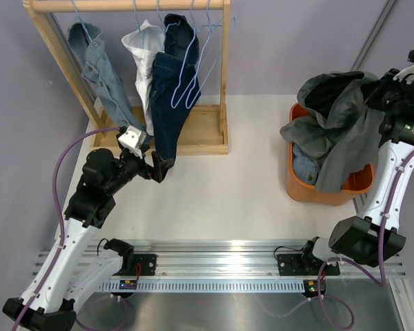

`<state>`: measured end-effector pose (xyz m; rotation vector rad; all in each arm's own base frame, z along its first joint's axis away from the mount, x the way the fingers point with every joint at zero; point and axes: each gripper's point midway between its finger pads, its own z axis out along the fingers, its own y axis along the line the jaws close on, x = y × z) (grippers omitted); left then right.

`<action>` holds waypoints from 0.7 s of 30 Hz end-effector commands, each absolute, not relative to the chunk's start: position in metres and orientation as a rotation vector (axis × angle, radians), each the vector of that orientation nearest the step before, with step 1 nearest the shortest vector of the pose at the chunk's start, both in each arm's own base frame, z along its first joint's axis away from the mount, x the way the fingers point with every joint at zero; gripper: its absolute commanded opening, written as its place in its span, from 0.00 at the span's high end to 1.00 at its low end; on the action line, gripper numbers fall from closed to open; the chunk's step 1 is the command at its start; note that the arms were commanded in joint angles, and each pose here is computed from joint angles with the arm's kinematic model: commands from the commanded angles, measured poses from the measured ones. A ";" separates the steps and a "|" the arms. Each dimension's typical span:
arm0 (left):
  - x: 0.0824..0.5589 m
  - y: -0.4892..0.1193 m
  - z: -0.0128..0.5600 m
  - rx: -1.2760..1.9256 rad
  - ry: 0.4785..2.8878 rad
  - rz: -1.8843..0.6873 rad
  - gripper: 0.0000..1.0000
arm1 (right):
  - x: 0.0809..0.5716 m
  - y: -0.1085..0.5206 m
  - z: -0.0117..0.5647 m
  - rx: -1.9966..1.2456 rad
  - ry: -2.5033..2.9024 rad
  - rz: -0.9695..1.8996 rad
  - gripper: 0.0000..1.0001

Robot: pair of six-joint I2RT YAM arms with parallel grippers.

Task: Remove the skirt from the hanger
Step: Place the skirt in the bin.

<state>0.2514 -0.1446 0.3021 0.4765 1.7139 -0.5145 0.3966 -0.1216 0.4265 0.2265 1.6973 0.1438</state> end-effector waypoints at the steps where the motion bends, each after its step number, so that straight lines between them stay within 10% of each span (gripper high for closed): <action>1: 0.250 -0.148 0.334 0.487 1.612 -0.531 0.01 | 0.400 -0.121 0.431 0.313 1.629 0.101 1.00; 13: 0.247 -0.145 0.330 0.481 1.619 -0.527 0.01 | 0.414 -0.068 0.224 0.685 2.018 0.629 1.00; 21: 0.246 -0.145 0.334 0.475 1.610 -0.528 0.01 | 0.407 -0.091 0.153 0.813 2.256 0.462 1.00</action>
